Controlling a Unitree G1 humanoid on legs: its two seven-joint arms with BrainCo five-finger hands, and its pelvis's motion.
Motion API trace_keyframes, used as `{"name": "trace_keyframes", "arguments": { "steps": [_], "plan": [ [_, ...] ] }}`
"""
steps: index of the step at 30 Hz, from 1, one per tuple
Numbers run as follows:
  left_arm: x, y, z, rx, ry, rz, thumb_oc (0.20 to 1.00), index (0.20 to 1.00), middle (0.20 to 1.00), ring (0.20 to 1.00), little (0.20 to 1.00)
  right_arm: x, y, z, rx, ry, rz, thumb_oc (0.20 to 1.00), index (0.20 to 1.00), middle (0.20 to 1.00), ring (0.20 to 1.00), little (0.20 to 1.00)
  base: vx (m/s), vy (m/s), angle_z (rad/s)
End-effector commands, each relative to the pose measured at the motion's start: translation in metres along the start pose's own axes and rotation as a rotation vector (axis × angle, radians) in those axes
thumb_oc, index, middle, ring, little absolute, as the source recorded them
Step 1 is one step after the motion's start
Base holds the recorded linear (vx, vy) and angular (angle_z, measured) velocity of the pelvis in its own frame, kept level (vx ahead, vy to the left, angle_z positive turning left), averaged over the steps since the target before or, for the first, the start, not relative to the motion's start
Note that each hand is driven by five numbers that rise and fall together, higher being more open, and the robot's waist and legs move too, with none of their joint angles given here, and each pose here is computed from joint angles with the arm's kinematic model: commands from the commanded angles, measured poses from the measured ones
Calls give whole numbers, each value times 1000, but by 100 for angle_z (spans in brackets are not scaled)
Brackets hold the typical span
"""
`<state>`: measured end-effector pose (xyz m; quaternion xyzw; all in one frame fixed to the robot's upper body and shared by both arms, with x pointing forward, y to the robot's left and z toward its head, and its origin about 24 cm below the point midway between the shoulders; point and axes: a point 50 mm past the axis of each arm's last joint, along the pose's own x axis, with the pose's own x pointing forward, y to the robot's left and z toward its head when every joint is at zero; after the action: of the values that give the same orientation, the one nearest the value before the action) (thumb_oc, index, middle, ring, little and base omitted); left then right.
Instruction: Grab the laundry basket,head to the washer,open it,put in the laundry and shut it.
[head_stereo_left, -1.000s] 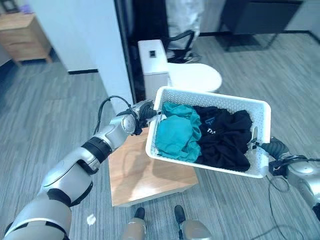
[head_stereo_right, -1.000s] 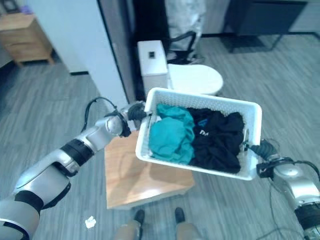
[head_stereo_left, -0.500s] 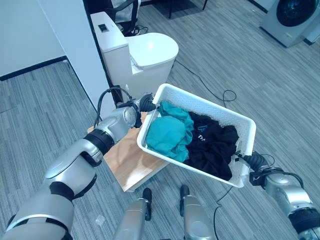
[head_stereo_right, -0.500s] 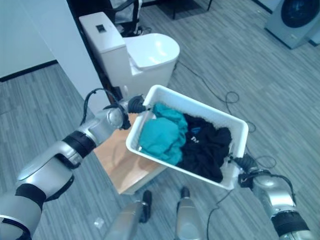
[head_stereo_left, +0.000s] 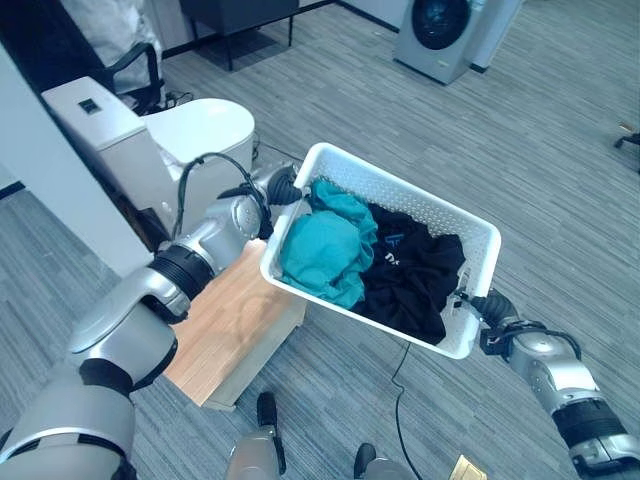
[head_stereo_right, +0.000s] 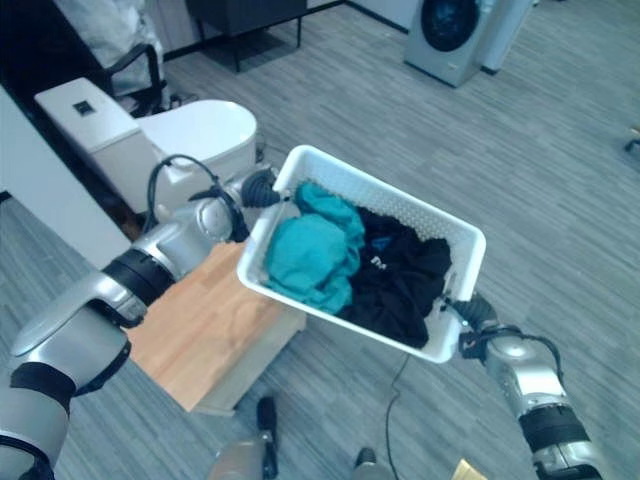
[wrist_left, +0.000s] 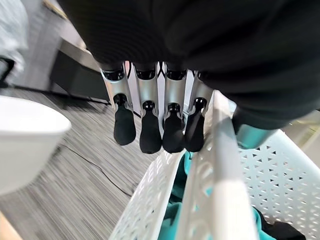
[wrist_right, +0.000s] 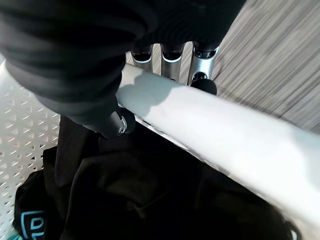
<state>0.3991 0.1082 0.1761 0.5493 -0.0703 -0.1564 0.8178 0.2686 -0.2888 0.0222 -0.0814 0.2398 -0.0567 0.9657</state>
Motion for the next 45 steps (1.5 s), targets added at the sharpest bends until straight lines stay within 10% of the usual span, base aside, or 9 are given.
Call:
{"name": "trace_keyframes", "arguments": {
  "steps": [1, 45],
  "plan": [
    [14, 8, 62, -29, -204, 39, 200, 200, 200, 200, 200, 0, 6, 79, 16, -337, 55, 200, 200, 200, 200, 200, -58, -97, -7],
    [-13, 67, -5, -16, -75, 139, 200, 200, 200, 200, 200, -6, 1, 71, -18, -312, 88, 200, 200, 200, 200, 200, 85, -99, -10]
  ]
}}
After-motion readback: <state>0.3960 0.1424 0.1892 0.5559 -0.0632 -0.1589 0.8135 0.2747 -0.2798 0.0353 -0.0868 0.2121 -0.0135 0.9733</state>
